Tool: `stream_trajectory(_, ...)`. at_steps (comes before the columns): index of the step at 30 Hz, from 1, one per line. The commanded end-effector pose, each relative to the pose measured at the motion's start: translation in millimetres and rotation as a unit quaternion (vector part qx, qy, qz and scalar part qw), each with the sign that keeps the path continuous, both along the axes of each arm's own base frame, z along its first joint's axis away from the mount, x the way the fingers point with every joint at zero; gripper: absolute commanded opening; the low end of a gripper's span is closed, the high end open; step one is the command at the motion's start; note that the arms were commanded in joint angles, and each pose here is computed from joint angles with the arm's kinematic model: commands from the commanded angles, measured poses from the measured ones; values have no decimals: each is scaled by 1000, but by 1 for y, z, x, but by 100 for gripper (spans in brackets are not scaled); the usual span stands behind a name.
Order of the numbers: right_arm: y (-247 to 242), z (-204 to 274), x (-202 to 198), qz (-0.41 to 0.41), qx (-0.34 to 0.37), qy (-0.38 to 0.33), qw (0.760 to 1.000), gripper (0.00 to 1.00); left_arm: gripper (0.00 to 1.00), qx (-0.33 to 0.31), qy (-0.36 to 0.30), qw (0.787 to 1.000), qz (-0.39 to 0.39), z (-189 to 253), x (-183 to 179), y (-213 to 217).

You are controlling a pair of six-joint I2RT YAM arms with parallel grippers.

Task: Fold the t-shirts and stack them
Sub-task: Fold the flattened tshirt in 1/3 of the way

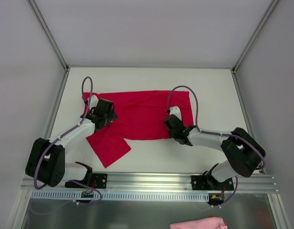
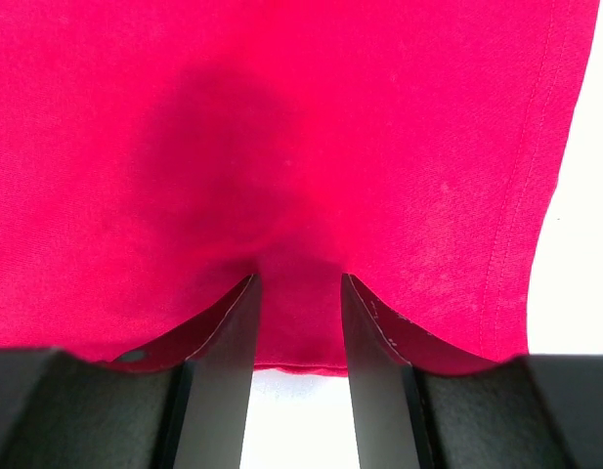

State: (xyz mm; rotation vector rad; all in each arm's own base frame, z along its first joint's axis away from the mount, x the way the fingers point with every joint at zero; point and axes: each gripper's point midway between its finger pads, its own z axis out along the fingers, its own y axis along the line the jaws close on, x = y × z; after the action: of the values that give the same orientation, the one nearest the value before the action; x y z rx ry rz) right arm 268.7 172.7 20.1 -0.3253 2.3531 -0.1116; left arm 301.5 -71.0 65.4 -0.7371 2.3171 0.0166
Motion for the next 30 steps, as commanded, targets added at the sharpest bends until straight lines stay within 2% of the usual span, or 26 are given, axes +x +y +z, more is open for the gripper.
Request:
stream_trajectory(1, 9, 5, 7, 5, 14, -5, 1000, 43, 87, -12, -17, 1000, 23, 2, -3, 5)
stream_trajectory(9, 9, 6, 0, 12, 26, 0, 1000, 43, 86, -26, -10, 998, 47, -22, -14, 17)
stream_trajectory(18, 8, 6, -1, 15, 29, 0, 999, 43, 86, -27, -22, 998, 44, -27, -13, 19)
stream_trajectory(30, 14, -4, -1, 27, 21, 19, 999, 43, 86, -62, -79, 995, 29, -22, -3, 12)
